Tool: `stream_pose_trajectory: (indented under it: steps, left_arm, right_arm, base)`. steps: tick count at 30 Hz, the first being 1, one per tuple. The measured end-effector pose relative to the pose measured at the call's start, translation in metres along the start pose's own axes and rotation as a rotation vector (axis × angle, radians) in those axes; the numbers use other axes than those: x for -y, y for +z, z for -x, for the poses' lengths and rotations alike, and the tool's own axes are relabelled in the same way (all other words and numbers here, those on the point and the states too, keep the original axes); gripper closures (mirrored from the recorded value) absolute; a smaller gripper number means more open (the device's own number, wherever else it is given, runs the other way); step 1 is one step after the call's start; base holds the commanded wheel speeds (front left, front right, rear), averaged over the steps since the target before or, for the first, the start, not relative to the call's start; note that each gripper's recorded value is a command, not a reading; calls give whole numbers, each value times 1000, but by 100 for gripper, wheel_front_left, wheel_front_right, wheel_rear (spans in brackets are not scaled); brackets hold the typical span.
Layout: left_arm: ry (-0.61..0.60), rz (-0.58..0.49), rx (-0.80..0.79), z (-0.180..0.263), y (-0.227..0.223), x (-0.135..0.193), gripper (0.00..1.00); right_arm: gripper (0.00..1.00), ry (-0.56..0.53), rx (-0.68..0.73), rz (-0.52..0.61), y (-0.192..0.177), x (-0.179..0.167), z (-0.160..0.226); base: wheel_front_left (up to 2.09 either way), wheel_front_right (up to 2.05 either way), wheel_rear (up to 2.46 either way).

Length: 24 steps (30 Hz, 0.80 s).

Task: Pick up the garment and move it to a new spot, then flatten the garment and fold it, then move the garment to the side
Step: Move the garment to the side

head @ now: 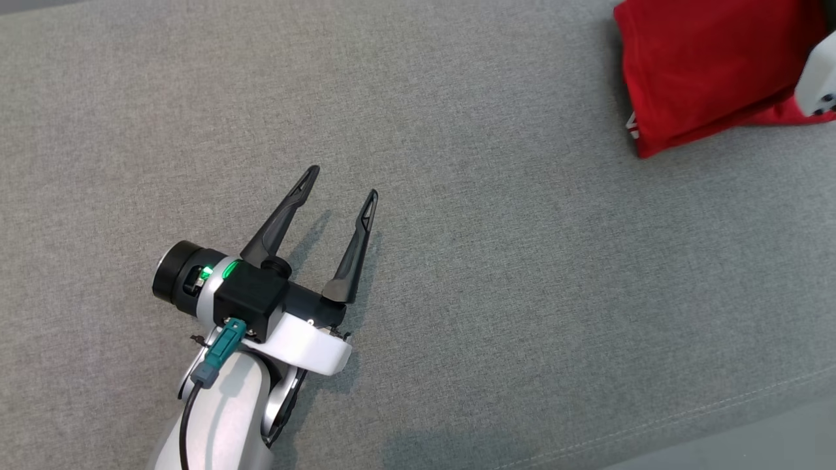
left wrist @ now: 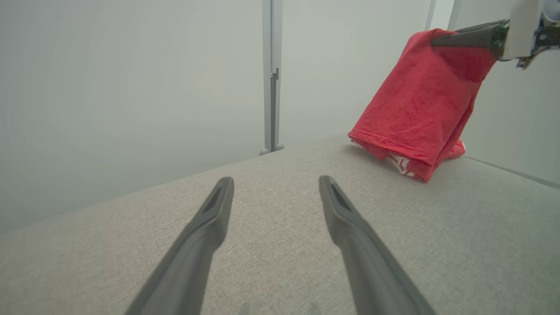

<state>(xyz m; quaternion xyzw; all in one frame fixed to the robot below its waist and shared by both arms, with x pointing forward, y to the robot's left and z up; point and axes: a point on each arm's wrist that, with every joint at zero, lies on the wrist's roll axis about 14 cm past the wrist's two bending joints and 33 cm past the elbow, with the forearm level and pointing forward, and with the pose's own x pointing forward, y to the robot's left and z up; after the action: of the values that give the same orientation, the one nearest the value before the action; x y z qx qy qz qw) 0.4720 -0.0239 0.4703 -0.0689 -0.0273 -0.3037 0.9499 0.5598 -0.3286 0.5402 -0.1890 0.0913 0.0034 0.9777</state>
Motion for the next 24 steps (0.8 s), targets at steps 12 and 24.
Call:
stream_pose_trajectory:
  steps: [12,24]
  left_arm:
    - [17,-4,-21,4,-9,-8,0]
    - [33,-7,-23,4,-13,-17,0]
  right_arm:
    - [100,-87,-43,10,-15,33,-5]
    - [0,-217,-137,15,-48,76,2]
  base:
    - [0,0,0]
    - [0,0,0]
